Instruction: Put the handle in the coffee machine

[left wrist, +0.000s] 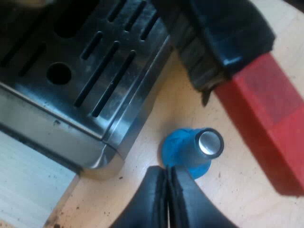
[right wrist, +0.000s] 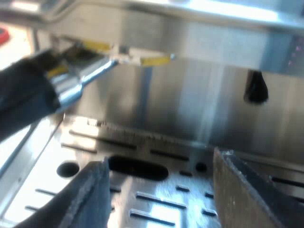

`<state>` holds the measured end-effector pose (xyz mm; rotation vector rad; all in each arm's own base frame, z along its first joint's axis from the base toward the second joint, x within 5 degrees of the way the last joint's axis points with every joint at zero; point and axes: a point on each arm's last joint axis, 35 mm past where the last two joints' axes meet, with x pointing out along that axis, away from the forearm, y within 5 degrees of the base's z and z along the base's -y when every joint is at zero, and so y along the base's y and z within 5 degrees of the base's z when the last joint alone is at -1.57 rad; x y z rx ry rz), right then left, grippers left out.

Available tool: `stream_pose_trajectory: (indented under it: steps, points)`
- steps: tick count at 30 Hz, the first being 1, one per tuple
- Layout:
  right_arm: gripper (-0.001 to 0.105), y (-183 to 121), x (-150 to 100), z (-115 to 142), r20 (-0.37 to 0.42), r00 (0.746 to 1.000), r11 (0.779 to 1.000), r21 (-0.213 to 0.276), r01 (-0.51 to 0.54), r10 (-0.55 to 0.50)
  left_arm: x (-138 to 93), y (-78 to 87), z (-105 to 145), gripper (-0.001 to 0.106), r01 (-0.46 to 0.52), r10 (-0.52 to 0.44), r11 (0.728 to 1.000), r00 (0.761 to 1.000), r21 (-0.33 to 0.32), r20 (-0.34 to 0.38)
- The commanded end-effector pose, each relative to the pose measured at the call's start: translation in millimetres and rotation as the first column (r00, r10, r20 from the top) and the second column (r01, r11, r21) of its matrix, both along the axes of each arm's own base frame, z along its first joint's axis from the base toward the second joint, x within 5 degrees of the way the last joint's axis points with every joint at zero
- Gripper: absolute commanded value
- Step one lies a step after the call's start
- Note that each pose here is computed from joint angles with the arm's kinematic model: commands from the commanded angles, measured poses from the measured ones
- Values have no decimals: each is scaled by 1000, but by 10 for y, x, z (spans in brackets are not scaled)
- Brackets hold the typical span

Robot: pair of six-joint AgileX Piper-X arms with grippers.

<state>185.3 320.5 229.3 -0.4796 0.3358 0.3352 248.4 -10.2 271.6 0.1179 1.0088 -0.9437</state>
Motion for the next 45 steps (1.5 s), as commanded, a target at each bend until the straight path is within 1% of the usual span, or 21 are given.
stream_pose_trajectory:
  steps: [1,4,6,7,9,13,15,19,21,26,28,30,34,35,37,38,39,40,42,43,45]
  points:
    - [52,-57,-94,150,-34,998,998,-4,-59,59,-3,-78,29,0,21,-21,1000,1000,-18,6]
    - [52,-91,-161,215,-64,993,995,-9,-104,103,-23,-149,30,0,51,-52,998,999,-35,-8]
    - [52,-177,-257,368,-99,982,987,0,-163,162,-52,-235,32,0,88,-89,994,996,-59,-24]
    - [52,-196,-275,375,-117,977,984,-7,-178,176,-61,-265,34,0,101,-103,992,994,-71,-28]
    - [52,-277,-342,479,-142,968,977,-5,-212,209,-91,-352,38,0,138,-142,986,989,-99,-42]
    - [52,-418,-405,663,-133,968,977,7,-213,212,-126,-479,37,0,189,-195,977,980,-100,-49]
    - [52,-502,-442,759,-128,969,978,12,-210,210,-150,-569,39,0,227,-234,968,971,-109,-48]
    - [52,-593,-482,852,-125,970,977,16,-210,211,-219,-738,65,0,291,-297,950,954,-112,-42]
    - [52,-636,-502,883,-127,969,977,9,-212,211,-261,-858,89,0,340,-344,934,939,-112,-20]
    - [52,-661,-513,917,-122,970,977,15,-212,213,-263,-1102,142,0,393,-388,912,920,-119,61]
    - [52,-660,-512,915,-122,969,977,15,-212,213,-239,-1169,159,0,390,-381,913,920,-117,93]
    - [52,-660,-512,915,-122,969,977,15,-212,213,-212,-1212,170,0,364,-354,926,929,-98,108]
    - [52,-660,-512,915,-122,969,977,15,-212,213,-193,-1189,169,0,349,-339,933,934,-88,111]
    - [52,-660,-512,915,-122,969,977,15,-212,213,-182,-1171,166,0,338,-329,938,938,-77,112]
    - [52,-660,-512,915,-122,969,977,15,-212,213,-180,-1115,147,0,311,-307,949,948,-44,87]
    - [52,-660,-512,915,-122,969,977,15,-212,213,-190,-1057,139,0,300,-299,954,952,-13,74]
    - [52,-660,-512,915,-122,969,977,15,-212,213,-198,-991,136,0,294,-293,956,954,3,61]
    - [52,-660,-512,915,-122,969,977,15,-212,213,-197,-955,141,0,286,-286,958,956,5,60]
    - [53,-657,-511,920,-119,970,977,20,-213,213,-188,-796,183,0,228,-228,974,972,5,59]
    - [53,-656,-511,921,-118,970,977,20,-213,213,-182,-753,196,0,209,-209,978,976,5,63]
    - [53,-656,-511,921,-118,970,977,21,-213,213,-192,-616,272,0,156,-155,988,983,5,95]
